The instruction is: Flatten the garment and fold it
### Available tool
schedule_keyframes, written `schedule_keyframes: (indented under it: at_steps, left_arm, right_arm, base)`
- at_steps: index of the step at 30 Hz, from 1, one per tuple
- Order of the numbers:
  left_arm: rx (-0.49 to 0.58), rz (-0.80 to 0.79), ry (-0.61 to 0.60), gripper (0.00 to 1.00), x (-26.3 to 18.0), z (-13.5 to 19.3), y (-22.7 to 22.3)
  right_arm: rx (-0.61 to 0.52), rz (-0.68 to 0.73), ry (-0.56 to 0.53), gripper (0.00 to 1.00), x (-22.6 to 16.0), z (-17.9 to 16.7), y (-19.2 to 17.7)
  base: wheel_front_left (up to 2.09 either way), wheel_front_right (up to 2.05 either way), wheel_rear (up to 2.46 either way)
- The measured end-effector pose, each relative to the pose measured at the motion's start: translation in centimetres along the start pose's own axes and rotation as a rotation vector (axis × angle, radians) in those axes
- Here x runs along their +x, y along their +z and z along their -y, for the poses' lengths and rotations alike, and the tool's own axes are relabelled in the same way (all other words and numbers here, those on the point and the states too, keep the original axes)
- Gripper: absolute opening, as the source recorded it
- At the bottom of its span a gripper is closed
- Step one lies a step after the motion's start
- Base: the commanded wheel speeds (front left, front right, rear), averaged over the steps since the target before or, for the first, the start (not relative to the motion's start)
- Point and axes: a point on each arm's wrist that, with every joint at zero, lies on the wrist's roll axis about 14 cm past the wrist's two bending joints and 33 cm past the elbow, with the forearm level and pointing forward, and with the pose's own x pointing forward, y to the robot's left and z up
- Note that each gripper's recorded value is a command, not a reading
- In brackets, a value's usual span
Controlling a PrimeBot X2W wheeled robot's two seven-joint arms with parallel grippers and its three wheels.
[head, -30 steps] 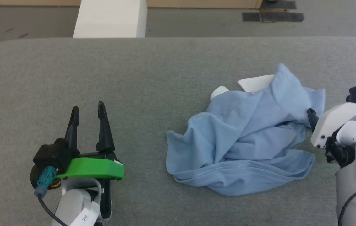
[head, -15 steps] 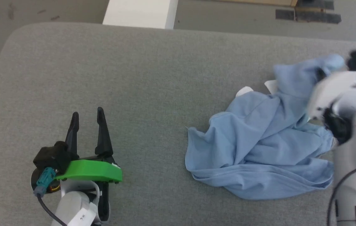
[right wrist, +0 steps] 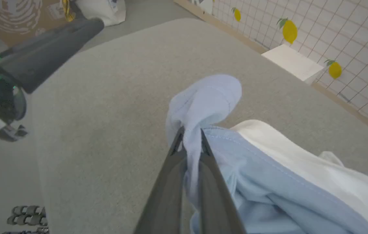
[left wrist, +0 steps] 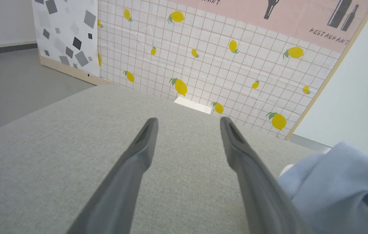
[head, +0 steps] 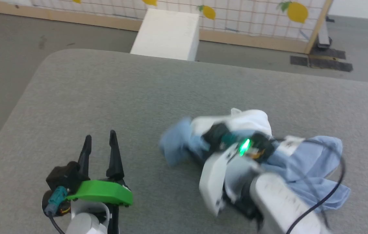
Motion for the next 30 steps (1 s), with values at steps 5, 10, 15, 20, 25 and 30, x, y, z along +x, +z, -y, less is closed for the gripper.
schedule_keyframes:
  at_steps: [5,10,15,20,25,30]
  left_arm:
    - [0.0,-0.007,0.041,1.0,-1.5,-1.4,0.0]
    - [-0.007,-0.029,0.048,1.0,-2.4,-1.6,-0.6]
    - [-0.017,-0.062,-0.013,1.0,-2.5,0.2,-1.7]
    - [-0.025,-0.212,-0.163,1.0,-3.2,4.1,-5.4]
    - [0.028,-0.513,-0.291,1.0,-5.2,7.1,-10.6]
    - [0.052,-0.735,-0.38,1.0,-7.7,8.9,-13.6]
  right_arm:
    - [0.08,-0.156,0.128,1.0,-0.1,-4.7,-5.0]
    - [0.137,-0.003,0.086,1.0,-0.6,-3.5,-2.1]
    - [0.182,0.269,-0.121,1.0,-3.8,2.8,2.0]
    - [0.197,0.353,-0.367,1.0,-8.8,8.8,1.0]
    - [0.244,0.331,-0.519,1.0,-12.9,11.6,-1.8]
    - [0.286,0.343,-0.596,1.0,-15.5,12.8,-2.9]
  base:
    - [0.0,0.0,0.0]
    - [0.0,0.0,0.0]
    - [0.0,0.0,0.0]
    - [0.0,0.0,0.0]
    - [0.0,0.0,0.0]
    - [0.0,0.0,0.0]
